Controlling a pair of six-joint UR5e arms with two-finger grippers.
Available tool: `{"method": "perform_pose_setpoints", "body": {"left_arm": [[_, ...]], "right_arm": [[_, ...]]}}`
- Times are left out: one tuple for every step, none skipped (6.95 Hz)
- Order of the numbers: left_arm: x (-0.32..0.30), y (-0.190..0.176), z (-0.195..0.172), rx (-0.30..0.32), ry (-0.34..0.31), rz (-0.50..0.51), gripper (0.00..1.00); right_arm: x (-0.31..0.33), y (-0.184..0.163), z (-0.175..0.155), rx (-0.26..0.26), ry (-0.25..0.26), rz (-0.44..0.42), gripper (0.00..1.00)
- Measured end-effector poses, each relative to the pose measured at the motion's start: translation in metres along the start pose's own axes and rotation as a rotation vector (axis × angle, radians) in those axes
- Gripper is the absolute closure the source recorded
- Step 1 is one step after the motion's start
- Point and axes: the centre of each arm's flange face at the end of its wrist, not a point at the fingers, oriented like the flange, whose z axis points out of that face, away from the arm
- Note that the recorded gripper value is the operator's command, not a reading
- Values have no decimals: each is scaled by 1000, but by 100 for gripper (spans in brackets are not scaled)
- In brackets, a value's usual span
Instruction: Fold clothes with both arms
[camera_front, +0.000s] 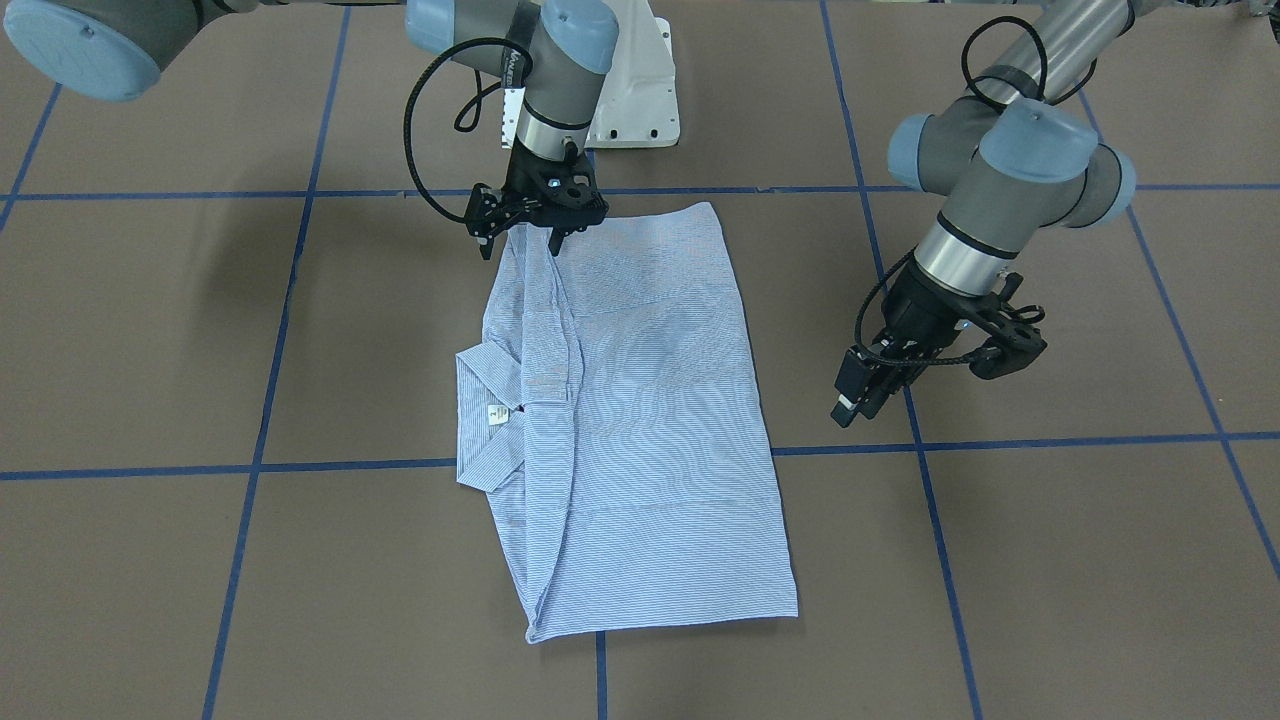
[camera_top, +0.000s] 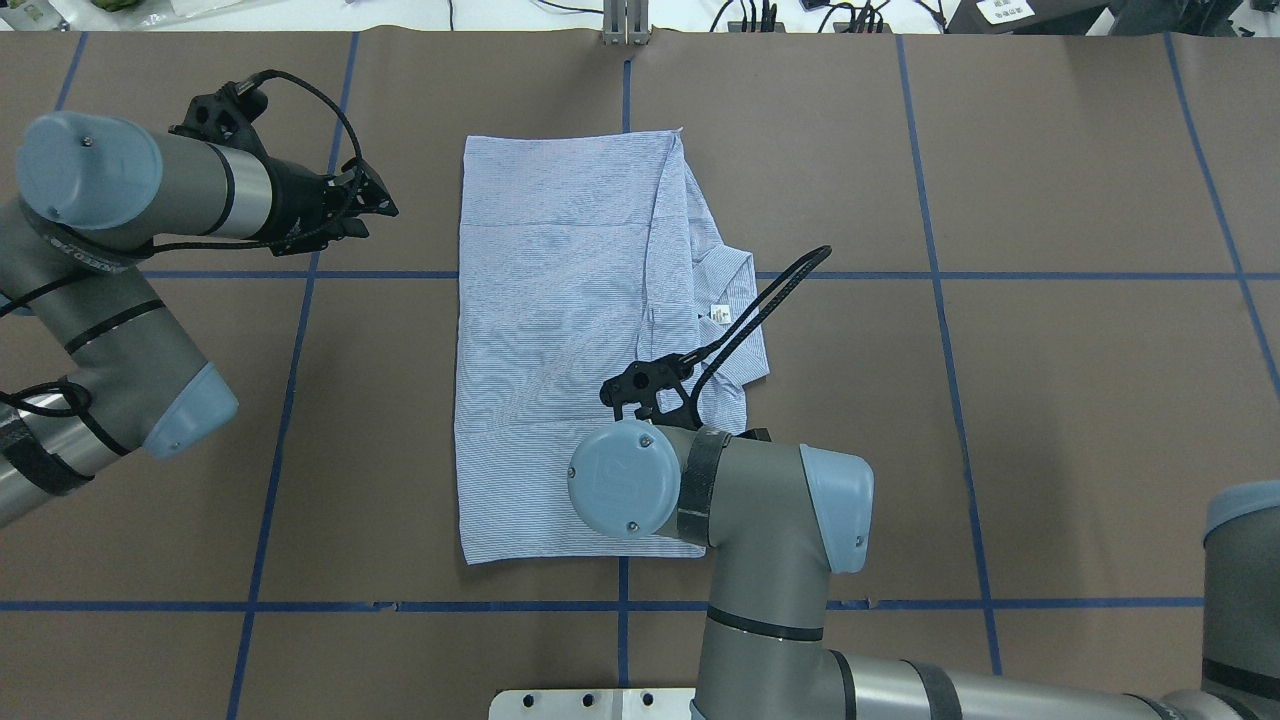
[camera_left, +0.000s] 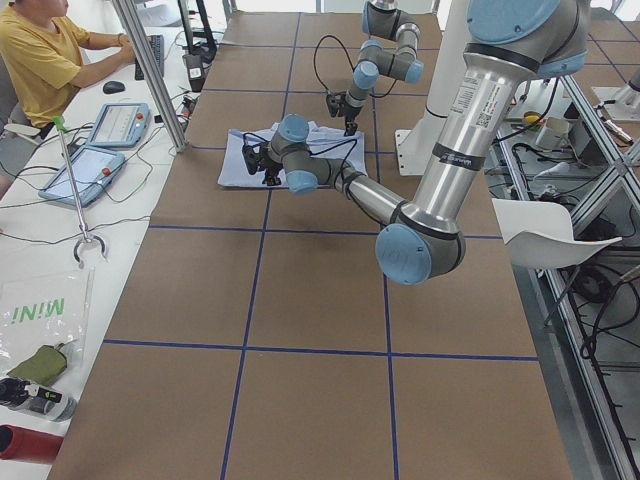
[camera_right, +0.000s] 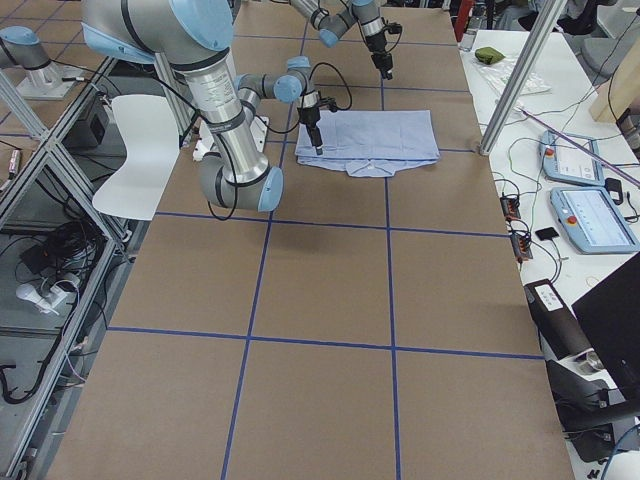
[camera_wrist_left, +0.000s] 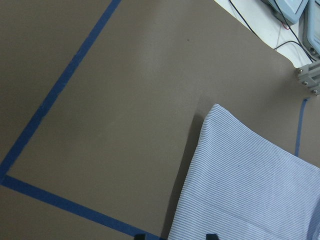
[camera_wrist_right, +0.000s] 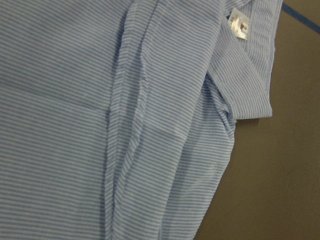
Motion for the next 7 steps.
{"method": "perform_pose_setpoints", "body": {"left_arm": [[0, 0, 0, 1, 0, -1, 49], [0, 0, 0, 1, 0, -3, 49], [0, 0, 0, 2, 0, -5, 49], [0, 0, 0, 2, 1, -7, 49], [0, 0, 0, 2, 1, -8, 49], [1, 0, -1, 1, 2, -8, 49], [1, 0, -1, 1, 2, -8, 49]], "right_arm": [[-4, 3, 1, -3, 2, -10, 0], [-10, 3, 3, -7, 4, -15, 0], [-15, 2, 4, -10, 8, -18, 0], [-18, 1, 6, -13, 13, -20, 0], [-18, 1, 9, -17, 21, -23, 0], [-16, 3, 14, -22, 29, -25, 0], [-14, 4, 18, -26, 35, -26, 0]]}}
